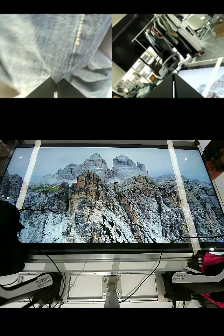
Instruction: Fold the clothes and pants, and hang the long-sleeved shirts on hangers.
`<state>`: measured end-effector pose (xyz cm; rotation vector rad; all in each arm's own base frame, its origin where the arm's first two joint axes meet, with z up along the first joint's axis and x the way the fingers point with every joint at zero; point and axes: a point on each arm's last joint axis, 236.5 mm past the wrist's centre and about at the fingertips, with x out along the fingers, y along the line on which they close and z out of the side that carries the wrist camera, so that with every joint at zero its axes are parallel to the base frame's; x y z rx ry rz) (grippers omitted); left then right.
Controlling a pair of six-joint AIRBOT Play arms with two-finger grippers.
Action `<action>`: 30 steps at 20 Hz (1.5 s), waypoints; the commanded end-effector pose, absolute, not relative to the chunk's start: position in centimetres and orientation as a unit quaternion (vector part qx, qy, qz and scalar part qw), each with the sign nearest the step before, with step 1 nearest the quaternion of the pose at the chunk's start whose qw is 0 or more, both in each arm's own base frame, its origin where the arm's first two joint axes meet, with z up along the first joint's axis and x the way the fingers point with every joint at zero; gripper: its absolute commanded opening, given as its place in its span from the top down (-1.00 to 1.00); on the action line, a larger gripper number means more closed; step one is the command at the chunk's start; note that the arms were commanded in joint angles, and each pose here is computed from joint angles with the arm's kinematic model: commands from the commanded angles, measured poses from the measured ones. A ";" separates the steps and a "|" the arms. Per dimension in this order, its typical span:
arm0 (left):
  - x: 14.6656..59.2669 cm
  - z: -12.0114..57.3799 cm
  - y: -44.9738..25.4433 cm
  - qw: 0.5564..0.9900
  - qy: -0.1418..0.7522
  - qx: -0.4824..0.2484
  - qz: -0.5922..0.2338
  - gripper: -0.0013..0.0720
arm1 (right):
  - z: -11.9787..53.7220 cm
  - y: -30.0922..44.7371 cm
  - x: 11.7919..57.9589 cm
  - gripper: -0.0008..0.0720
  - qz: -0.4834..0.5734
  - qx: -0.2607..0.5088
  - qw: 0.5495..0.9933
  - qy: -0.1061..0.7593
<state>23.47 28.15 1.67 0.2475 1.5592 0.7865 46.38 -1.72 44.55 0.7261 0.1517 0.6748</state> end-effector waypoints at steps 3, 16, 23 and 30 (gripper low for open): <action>28.0 17.4 26.7 0.808 0.419 0.088 0.404 0.94 | 44.6 -1.6 46.3 0.87 0.324 0.348 0.877 0.072; 32.7 63.2 -5.3 0.944 -0.271 -0.153 -0.113 0.95 | 45.1 -1.4 46.0 0.87 0.334 0.363 0.867 0.072; 40.7 56.7 -25.1 0.933 -0.187 -0.130 -0.279 0.95 | 42.2 -9.2 48.1 0.87 0.194 0.348 0.914 0.072; 46.3 47.2 -32.0 0.940 -0.116 -0.108 -0.303 0.94 | 32.6 -17.3 49.4 0.87 0.062 0.344 0.924 0.152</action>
